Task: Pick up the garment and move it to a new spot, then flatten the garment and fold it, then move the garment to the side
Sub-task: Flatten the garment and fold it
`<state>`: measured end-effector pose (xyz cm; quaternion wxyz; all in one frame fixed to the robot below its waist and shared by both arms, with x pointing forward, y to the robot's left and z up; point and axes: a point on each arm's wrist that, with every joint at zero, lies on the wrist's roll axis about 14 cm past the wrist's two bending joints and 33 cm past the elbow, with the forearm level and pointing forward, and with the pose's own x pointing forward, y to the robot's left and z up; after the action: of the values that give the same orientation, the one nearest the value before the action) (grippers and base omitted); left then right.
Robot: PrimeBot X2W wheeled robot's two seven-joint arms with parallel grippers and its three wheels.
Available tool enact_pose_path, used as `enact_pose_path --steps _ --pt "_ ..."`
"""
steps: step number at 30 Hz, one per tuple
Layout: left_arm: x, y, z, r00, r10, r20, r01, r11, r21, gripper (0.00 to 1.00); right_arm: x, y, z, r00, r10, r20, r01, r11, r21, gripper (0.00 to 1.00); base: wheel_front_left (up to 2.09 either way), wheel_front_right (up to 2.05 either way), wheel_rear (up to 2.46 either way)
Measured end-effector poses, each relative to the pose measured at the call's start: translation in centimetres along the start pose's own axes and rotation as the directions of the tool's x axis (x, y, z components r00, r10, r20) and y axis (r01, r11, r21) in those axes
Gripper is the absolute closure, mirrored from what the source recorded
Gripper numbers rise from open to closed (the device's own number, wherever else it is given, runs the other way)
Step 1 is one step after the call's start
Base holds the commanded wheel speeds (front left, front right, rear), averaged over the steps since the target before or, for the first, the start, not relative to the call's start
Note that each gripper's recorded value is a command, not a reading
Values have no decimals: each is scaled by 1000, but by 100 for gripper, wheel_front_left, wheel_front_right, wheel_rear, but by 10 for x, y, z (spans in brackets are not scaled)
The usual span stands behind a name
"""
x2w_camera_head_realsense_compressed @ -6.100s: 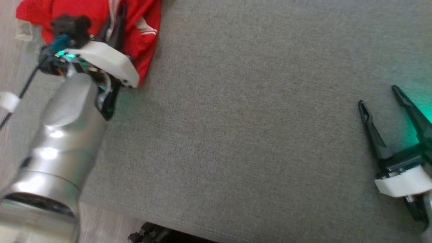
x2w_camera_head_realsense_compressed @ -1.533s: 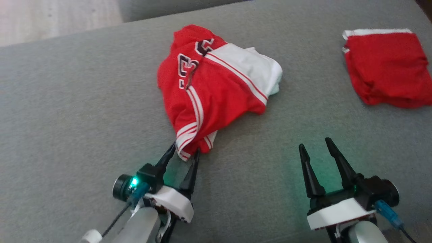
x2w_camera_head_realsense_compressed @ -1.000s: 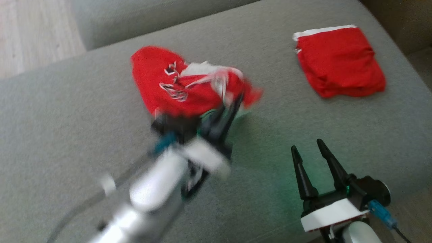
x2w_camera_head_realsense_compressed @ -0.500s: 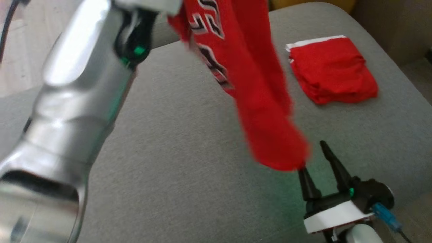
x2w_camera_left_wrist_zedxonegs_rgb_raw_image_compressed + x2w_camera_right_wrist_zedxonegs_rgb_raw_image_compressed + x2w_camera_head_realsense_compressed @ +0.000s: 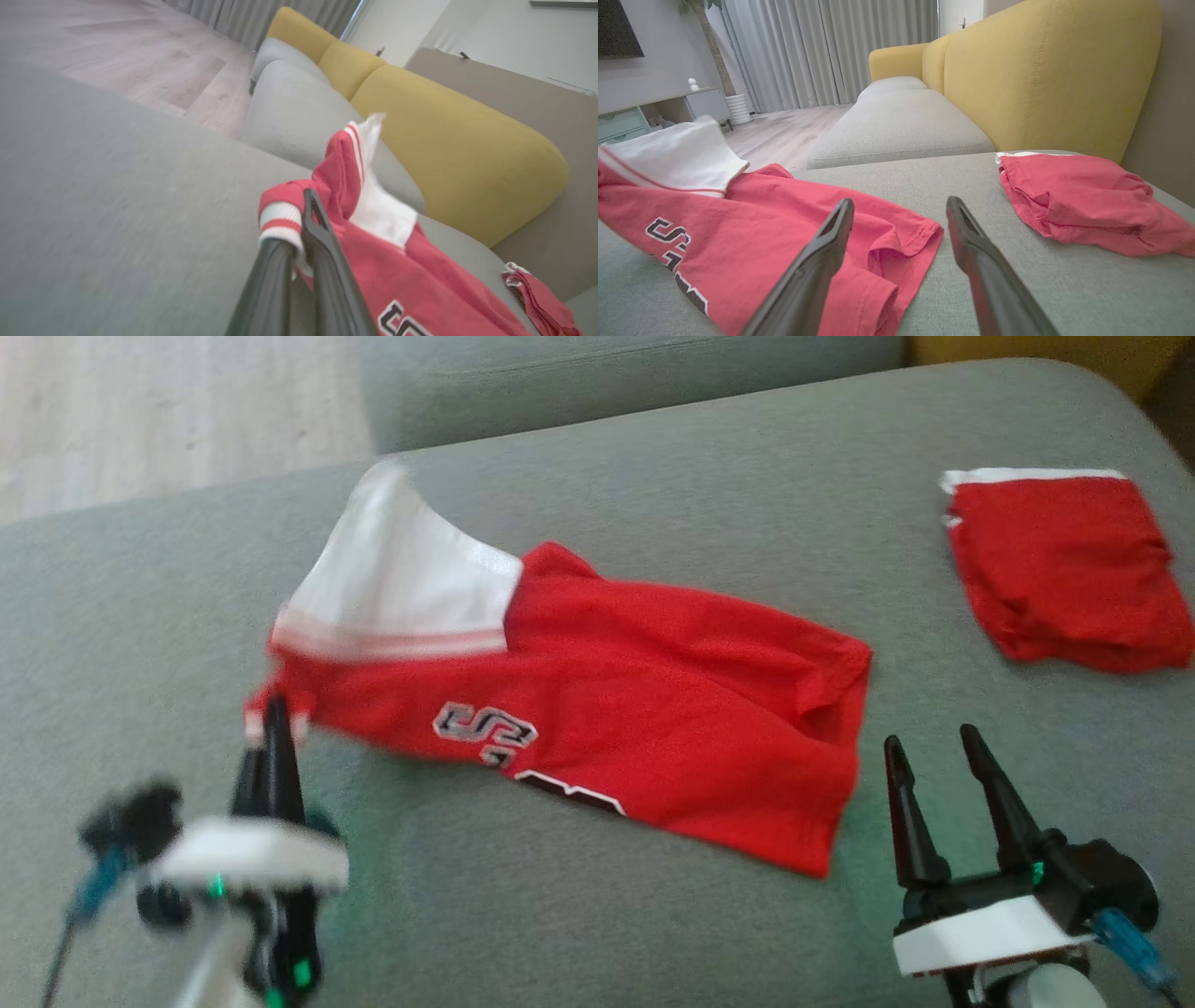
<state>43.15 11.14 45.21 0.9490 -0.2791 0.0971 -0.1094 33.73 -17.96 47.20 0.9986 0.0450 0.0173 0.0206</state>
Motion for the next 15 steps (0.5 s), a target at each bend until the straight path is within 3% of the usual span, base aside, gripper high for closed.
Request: enact_pose_path --steps 5,8,9,10,15 --pt "-56 29 -38 989 143 -42 -147 983 -109 100 11 12 -2 999 46 -4 -46 999 -11 0 0 0 0" --pt "-73 31 -50 984 167 -61 -174 975 -140 98 15 18 -3 998 67 -7 -67 998 -15 0 0 0 0" --pt "-80 32 -55 982 176 -68 -184 972 -146 56 17 21 -3 997 78 -7 -78 997 -15 0 0 0 0" --pt "-85 31 -57 981 178 -72 -187 972 -143 0 19 24 -3 996 88 -7 -88 996 -15 0 0 0 0" --pt "-92 35 -40 983 176 -46 -178 982 -56 0 24 35 -4 992 125 -9 -125 992 -16 0 0 0 0"
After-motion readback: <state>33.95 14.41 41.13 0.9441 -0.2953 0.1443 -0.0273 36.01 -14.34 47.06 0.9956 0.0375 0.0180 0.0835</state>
